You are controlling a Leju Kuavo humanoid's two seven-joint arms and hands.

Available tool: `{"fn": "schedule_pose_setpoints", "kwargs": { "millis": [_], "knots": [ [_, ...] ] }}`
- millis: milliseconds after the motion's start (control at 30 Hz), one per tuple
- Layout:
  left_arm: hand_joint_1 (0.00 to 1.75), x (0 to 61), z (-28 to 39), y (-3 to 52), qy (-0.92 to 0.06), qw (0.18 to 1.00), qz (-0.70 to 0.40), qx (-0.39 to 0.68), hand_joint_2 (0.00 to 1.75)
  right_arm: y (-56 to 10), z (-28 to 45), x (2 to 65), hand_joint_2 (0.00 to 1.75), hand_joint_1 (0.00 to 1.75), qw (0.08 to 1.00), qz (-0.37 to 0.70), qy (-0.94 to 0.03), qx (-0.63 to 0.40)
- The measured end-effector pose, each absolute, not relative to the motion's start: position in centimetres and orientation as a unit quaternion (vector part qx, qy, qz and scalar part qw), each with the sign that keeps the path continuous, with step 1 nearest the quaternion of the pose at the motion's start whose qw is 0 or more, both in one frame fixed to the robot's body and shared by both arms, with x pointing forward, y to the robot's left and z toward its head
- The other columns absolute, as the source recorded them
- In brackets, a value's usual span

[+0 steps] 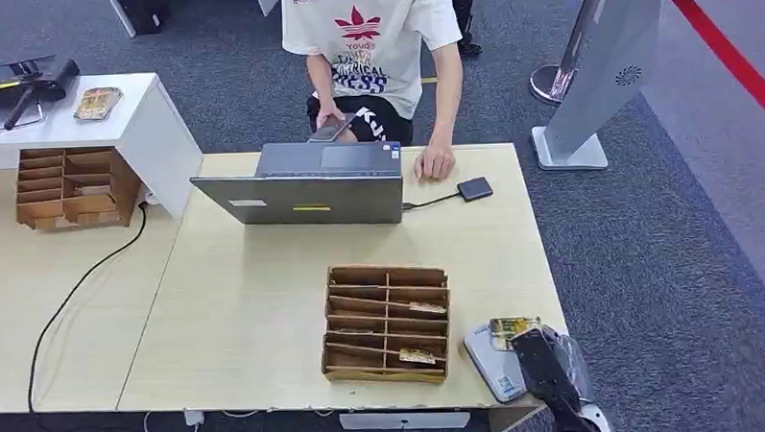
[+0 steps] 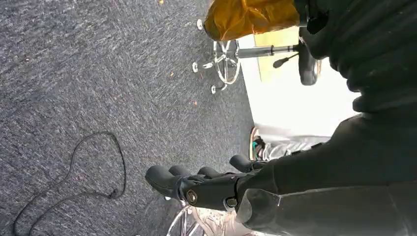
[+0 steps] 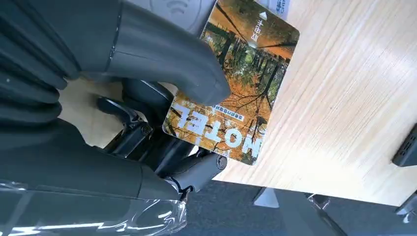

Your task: Pass the card to the sensor for recognition and then transmit it.

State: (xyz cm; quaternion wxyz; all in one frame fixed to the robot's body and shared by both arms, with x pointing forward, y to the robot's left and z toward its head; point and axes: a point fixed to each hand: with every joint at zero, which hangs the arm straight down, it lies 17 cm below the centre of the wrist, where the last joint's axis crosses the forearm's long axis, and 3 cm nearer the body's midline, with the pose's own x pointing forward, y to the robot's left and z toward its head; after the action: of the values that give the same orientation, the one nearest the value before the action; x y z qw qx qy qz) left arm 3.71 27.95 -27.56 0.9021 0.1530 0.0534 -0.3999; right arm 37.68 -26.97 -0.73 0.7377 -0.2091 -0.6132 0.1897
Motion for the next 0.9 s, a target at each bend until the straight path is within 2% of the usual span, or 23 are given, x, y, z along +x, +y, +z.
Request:
{"fn": "schedule_pose_setpoints", "kwargs": {
  "millis": [900],
  "knots": [
    [0.00, 3.6, -27.6, 27.9, 0.054, 0.905, -0.394, 0.151, 1.75, -28.6, -1.2, 36.9, 1.75, 1.75, 0.741, 0.210, -0.597, -0.223]
  ]
}}
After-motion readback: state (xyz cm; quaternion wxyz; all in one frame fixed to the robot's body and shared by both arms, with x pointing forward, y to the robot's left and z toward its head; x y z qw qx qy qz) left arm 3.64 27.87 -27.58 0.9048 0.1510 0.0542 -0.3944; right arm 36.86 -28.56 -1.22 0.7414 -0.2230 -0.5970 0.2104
